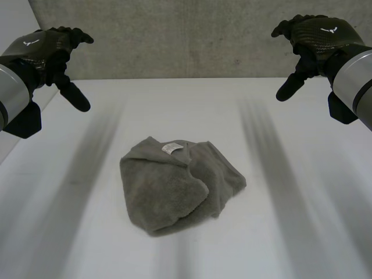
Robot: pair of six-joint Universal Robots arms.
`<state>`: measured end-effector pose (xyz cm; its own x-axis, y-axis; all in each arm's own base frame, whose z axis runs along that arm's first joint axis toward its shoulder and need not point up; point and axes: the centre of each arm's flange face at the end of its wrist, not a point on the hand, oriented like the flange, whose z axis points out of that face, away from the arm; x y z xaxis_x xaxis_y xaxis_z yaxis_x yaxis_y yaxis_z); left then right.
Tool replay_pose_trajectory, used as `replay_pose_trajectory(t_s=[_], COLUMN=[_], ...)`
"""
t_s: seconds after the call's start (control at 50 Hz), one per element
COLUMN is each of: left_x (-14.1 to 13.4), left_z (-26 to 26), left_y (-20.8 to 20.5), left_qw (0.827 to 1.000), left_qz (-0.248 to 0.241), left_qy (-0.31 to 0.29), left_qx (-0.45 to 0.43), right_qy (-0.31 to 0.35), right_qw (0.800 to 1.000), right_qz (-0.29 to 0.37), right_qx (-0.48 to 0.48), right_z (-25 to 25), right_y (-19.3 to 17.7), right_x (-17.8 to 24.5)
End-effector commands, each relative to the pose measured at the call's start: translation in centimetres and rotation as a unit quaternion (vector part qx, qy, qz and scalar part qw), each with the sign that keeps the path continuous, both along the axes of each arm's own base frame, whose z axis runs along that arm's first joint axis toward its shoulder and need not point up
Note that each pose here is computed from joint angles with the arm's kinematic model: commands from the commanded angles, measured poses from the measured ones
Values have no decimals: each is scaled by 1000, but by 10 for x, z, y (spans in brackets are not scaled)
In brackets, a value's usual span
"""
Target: Fold the laundry
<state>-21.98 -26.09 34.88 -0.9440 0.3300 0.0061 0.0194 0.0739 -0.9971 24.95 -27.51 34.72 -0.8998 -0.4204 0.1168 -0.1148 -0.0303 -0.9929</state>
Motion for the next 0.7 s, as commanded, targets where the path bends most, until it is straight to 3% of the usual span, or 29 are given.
replay_pose_trajectory(t_s=[0.02,0.2,0.3,0.4,0.56,0.7], left_x=[0,0,-9,-32,-71,-95], left_z=[5,1,-13,-68,-139,-183], left_y=[4,2,-6,-32,-44,-37], left_qw=[1000,1000,999,995,977,965], left_qz=[-2,-2,-25,-80,-157,-204], left_qy=[3,2,1,-51,-143,-165], left_qx=[-17,-14,-26,-23,-8,23], right_qy=[4,6,47,158,194,202], right_qw=[1000,1000,998,980,967,963], right_qz=[1,11,39,93,109,111], right_qx=[-1,1,23,84,125,136], right_z=[-3,-4,-24,-76,-122,-145], right_y=[-1,-1,-3,-1,1,1], right_x=[1,3,10,15,13,13])
